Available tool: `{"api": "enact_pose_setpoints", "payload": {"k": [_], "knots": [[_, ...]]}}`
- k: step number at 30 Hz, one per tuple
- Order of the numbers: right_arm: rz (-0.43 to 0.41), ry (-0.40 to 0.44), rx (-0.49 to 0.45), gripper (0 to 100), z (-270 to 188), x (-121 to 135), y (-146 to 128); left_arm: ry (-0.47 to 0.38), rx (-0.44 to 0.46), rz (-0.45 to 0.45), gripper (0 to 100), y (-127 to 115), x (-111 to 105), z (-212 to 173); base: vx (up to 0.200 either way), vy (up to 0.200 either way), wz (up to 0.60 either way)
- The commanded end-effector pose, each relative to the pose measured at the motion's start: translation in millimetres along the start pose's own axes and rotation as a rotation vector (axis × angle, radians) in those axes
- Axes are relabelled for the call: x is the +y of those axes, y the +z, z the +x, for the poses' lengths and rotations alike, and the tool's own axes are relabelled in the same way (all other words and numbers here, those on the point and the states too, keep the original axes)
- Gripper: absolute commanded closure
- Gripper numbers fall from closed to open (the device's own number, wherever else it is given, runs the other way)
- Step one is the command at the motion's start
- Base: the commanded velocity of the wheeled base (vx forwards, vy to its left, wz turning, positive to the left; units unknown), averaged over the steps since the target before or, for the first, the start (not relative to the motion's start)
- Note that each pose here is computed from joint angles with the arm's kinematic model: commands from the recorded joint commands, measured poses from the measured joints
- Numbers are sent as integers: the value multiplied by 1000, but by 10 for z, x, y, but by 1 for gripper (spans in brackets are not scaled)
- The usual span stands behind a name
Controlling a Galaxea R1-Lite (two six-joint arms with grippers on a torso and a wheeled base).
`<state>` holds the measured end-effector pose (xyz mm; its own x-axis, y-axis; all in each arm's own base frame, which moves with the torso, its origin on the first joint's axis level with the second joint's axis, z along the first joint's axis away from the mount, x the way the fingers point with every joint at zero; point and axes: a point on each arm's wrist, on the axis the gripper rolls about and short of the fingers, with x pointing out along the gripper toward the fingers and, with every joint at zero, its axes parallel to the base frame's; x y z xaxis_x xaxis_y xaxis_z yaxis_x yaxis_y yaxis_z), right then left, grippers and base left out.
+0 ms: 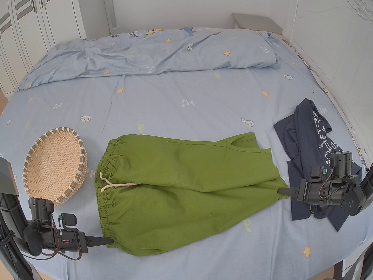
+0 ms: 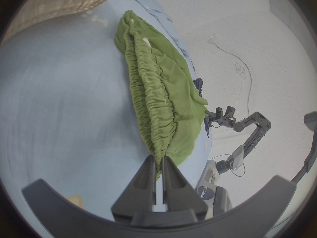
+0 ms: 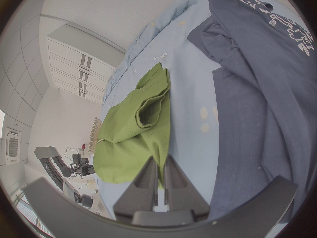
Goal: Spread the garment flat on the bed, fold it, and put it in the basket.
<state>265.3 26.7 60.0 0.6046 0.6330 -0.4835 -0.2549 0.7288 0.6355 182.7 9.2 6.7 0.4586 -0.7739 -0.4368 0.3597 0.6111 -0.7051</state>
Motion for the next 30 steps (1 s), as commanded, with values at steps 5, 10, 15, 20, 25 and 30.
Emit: {"api": "enact_pose_setpoints", "payload": {"k": [5, 10, 15, 20, 25, 30], "knots": [[-1, 1, 89, 100, -212, 226, -299, 65, -69, -62, 100, -49, -236, -360, 0, 0, 0], [28, -20, 157, 100, -289, 199, -551, 62, -31, -69, 100, -108, -245, -352, 0, 0, 0], [19, -51, 245, 100, -407, 135, -854, 79, -19, -82, 100, -164, -240, -394, 0, 0, 0], [15, -64, 289, 100, -466, 108, -993, 116, -40, -99, 100, -218, -244, -493, 0, 0, 0], [21, -67, 301, 100, -494, 110, -1043, 227, -28, -88, 100, -303, -279, -590, 0, 0, 0], [31, -75, 297, 100, -522, 91, -1074, 245, -31, -104, 100, -317, -266, -611, 0, 0, 0]]}}
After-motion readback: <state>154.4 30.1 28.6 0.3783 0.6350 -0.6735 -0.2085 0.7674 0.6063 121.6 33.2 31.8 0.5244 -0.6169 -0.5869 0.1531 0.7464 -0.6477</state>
